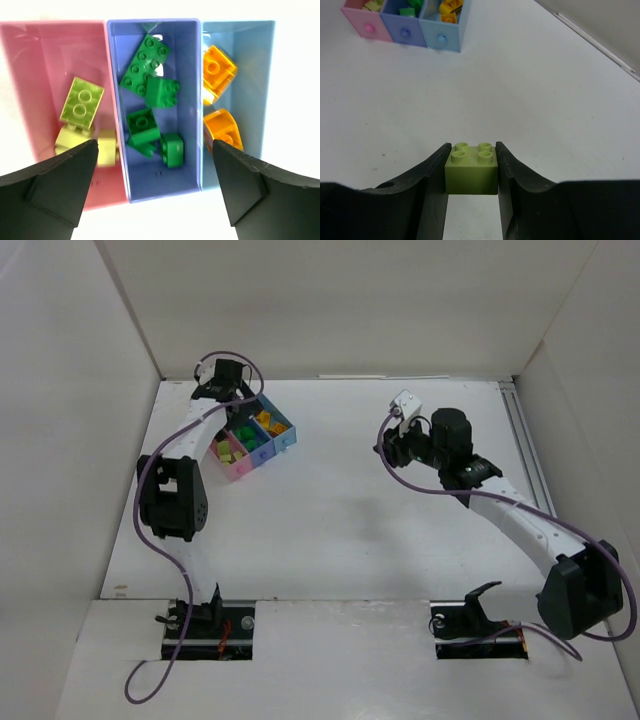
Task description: Sort the legos into containers by color
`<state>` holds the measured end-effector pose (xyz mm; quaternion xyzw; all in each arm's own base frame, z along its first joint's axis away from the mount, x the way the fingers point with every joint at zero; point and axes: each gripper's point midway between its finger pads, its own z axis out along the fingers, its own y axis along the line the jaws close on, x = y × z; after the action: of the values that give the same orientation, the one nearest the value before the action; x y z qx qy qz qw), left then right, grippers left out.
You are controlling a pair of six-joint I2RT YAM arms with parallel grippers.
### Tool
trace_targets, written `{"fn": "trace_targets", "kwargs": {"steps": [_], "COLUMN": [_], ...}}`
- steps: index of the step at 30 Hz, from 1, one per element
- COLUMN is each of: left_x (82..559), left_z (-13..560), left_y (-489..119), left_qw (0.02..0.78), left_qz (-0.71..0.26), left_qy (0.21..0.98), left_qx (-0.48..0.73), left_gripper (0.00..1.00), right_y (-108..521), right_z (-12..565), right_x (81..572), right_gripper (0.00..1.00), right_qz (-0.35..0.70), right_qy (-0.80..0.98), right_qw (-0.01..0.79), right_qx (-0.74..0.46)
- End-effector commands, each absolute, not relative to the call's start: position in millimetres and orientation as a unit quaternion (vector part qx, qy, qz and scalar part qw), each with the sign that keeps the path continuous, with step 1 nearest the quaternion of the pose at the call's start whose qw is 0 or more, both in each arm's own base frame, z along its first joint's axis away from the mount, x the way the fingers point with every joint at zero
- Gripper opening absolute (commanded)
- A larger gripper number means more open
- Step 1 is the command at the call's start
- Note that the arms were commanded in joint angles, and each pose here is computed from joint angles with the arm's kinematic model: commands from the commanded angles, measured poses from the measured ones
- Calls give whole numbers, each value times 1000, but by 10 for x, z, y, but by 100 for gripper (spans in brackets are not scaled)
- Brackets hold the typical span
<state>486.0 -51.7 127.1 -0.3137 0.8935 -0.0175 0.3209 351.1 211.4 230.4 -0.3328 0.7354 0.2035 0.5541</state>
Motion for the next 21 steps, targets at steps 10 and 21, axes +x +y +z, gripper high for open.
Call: {"fn": "trace_targets", "kwargs": {"steps": [10, 21], "left_x": [3825, 3331], "left_z": [2449, 2308], "left_y": [-559, -588], "left_qw": [449, 445], "left_qz": [-114, -121], "left_qy": [805, 814], "left_qx": [-370, -354], "left_gripper": [100, 100], "right_y": [3672, 4889], "right_z": [2767, 2264], "right_x": [4122, 4977], "right_gripper": [0, 0], "right_qz": [336, 358], "right_qy": [639, 636], "right_qw": [568, 576], "right_qx": [-396, -368]}}
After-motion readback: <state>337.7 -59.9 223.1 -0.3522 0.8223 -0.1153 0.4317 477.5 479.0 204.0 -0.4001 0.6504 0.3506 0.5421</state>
